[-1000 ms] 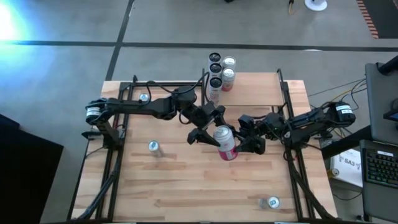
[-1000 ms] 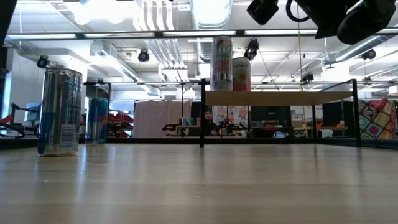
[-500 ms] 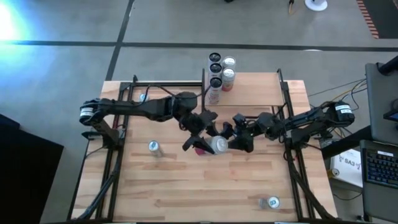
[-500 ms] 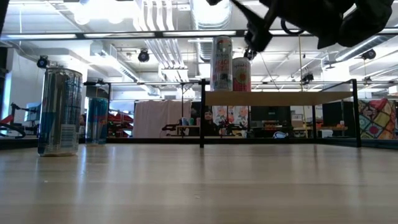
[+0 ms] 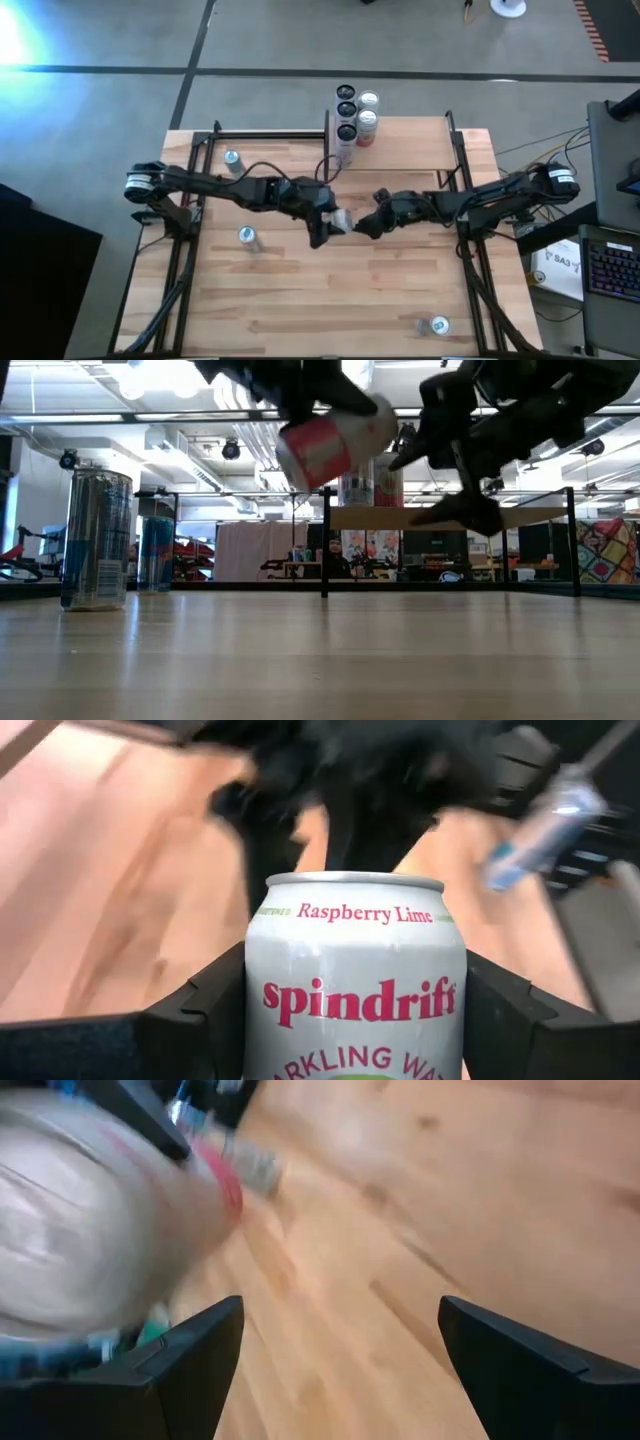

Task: Place canned beverage on shelf
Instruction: Put the pink and white soda can aligned with the other pink soda can on the shelf

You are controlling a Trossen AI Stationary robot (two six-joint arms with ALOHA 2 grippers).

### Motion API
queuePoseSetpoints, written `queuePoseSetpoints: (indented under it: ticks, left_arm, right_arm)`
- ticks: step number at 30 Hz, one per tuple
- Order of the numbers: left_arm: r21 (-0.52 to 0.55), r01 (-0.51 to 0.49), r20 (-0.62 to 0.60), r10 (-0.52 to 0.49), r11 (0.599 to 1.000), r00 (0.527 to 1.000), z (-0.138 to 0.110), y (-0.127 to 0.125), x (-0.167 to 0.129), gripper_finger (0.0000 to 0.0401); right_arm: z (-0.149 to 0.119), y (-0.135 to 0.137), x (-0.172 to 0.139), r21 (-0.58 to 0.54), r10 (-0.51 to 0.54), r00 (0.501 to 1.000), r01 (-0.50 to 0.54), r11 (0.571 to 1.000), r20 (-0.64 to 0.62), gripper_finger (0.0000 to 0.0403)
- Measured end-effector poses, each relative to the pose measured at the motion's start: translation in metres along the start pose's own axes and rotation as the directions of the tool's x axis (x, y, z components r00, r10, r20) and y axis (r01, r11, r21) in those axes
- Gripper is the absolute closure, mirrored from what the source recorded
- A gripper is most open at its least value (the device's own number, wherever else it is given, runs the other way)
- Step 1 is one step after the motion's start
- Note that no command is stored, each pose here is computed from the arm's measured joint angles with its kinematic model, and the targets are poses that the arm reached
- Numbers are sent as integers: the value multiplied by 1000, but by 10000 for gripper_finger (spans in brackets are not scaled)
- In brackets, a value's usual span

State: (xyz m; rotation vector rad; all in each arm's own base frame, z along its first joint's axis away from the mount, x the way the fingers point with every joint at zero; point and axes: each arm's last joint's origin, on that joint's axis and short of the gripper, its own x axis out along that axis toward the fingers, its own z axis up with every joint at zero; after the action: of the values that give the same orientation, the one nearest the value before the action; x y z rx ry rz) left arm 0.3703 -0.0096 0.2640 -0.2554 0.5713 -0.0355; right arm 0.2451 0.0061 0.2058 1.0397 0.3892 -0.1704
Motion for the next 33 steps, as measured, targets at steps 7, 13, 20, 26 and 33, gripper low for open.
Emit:
queuePoseSetpoints:
  ticks: [7, 13, 20, 26, 33]
  left_arm:
    - [-74, -223, 123, 230, 972, 965, -27, -3, 8, 172]
    - [-13, -371, 215, 365, 929, 906, -31, -19, 8, 171]
    - [17, -357, 286, 337, 934, 897, -23, -25, 6, 171]
    - [32, -377, 317, 348, 926, 882, -13, -28, 4, 171]
    - [93, -401, 341, 349, 911, 873, -1, -31, 0, 171]
  right_arm:
    - [-7, 18, -17, 107, -13, 982, -8, 994, 191, 77]
    - [-5, 36, -36, 41, 66, 945, -83, 996, 321, 77]
    - [2, 47, -45, -135, 155, 916, -112, 985, 371, 63]
    - [12, 67, -39, -201, 167, 909, -95, 975, 382, 45]
    - [22, 86, -10, -230, 3, 958, 66, 971, 287, 44]
